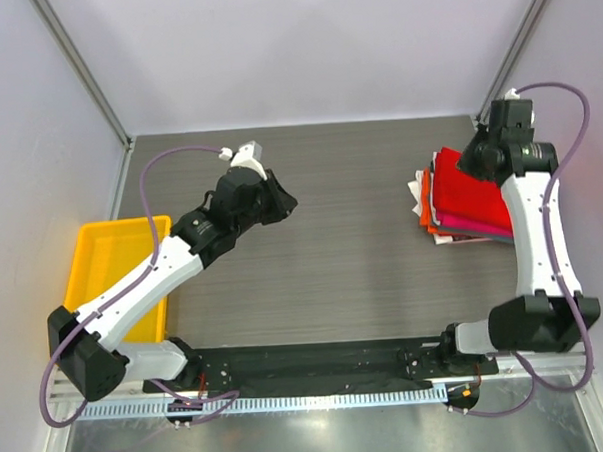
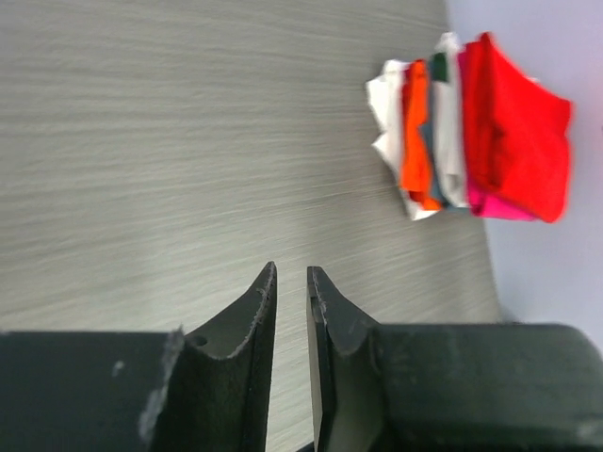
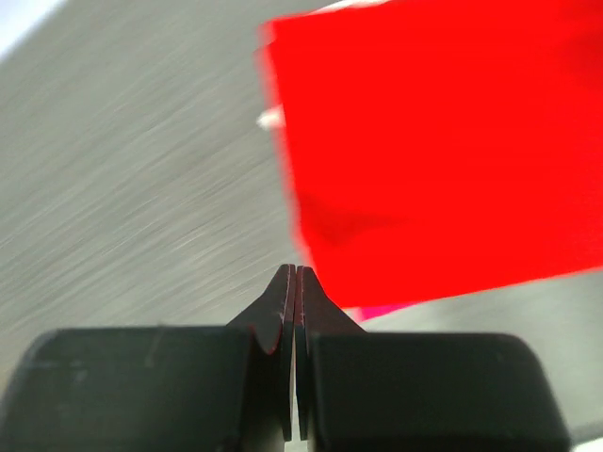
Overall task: Fold and stack the t-shirts
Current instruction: Reset both grippers
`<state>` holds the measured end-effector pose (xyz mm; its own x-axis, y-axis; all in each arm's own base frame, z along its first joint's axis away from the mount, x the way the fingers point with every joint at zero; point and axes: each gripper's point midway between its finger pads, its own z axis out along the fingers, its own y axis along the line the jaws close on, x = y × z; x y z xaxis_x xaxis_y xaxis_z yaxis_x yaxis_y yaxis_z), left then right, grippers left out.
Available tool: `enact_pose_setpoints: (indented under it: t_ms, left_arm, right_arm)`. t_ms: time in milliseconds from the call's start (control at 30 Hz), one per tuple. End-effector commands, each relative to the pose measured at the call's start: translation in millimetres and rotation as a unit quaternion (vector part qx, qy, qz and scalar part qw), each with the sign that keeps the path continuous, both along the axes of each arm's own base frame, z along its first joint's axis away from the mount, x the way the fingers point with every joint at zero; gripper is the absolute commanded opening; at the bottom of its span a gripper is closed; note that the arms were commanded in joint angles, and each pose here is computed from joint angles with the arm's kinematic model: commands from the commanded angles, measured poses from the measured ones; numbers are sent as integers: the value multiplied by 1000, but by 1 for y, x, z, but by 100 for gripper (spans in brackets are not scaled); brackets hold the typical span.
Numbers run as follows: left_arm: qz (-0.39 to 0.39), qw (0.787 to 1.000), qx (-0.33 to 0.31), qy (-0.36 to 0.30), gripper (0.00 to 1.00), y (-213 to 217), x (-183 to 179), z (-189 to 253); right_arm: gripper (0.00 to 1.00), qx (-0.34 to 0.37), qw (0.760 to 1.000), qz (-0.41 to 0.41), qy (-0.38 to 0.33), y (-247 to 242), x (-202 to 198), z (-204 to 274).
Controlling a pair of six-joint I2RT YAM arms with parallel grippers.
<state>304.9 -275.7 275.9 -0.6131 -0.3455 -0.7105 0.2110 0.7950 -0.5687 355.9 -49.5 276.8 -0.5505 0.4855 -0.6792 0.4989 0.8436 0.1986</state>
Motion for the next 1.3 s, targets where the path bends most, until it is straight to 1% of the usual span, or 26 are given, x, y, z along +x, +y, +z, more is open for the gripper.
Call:
enact_pose_setpoints:
  t_ms: [0,33,67,100,133,200,233,267,300,333,367,400,433,467,500,533,567,600,633,767,800,833,867,1067,1200,1267]
  left_arm:
    - [47,998,26,14,20,30,-5,-24]
    - [60,998,18,6,21,38,-8,-19]
    - [67,998,19,8,22,42,-9,-22]
    - [73,997,20,8,23,46,-11,-26]
    - [84,996,23,9,24,54,-16,-34]
    - [96,995,28,13,26,64,-21,-44]
    - [100,994,40,24,27,70,-26,-62]
    - [104,994,35,16,30,75,-30,-60]
    - [102,994,37,16,37,78,-33,-66]
    - [96,994,51,16,41,83,-39,-83]
    - [99,994,47,7,45,88,-43,-82]
    - [103,994,46,3,56,93,-45,-86]
    - [106,993,42,-4,62,95,-47,-88]
    - [107,993,56,4,68,102,-52,-108]
    - [113,992,48,-9,77,107,-54,-105]
    - [114,992,50,-13,82,110,-56,-109]
    - [115,991,62,-12,86,115,-59,-123]
    - [122,990,64,-21,98,120,-60,-124]
    - [125,990,65,-27,100,122,-59,-127]
    - [120,985,117,-42,100,135,-61,-149]
    - [114,983,137,-42,100,139,-62,-158]
    - [119,982,136,-48,100,140,-60,-157]
    - [113,984,131,-50,100,137,-60,-155]
    - [90,986,125,-59,100,130,-62,-154]
    - [69,987,120,-78,100,123,-61,-141]
    - [77,986,124,-78,100,127,-61,-142]
  right_arm:
    - [1,124,973,147,-126,77,1,34]
    - [1,138,969,159,-129,86,-1,19]
    - [1,154,960,176,-153,98,-12,28]
    - [1,177,948,214,-158,119,-20,25]
    - [1,186,943,226,-157,128,-21,6]
    - [1,184,935,248,-176,146,-33,0]
    - [1,185,938,250,-154,151,-41,-27]
    - [1,179,938,250,-160,152,-48,-32]
    - [2,172,940,241,-171,151,-49,-36]
    - [7,164,949,219,-155,144,-53,-65]
    - [11,163,946,218,-174,143,-59,-64]
    - [18,161,943,219,-192,143,-58,-67]
    - [33,162,948,212,-175,140,-65,-92]
    - [44,162,947,211,-177,140,-68,-98]
    - [57,161,943,218,-195,141,-68,-97]
    - [69,166,944,220,-181,143,-75,-117]
    - [99,170,942,226,-181,145,-78,-123]
    - [100,170,942,226,-181,145,-80,-128]
    - [100,171,943,225,-178,145,-82,-140]
    - [100,180,937,245,-175,152,-85,-166]
    - [100,178,931,253,-193,154,-82,-164]
    - [100,183,931,256,-187,156,-86,-174]
    - [100,179,929,266,-184,158,-86,-172]
    - [100,180,922,269,-214,158,-91,-166]
    - [100,183,916,271,-233,159,-94,-160]
    - [100,182,917,268,-235,158,-94,-160]
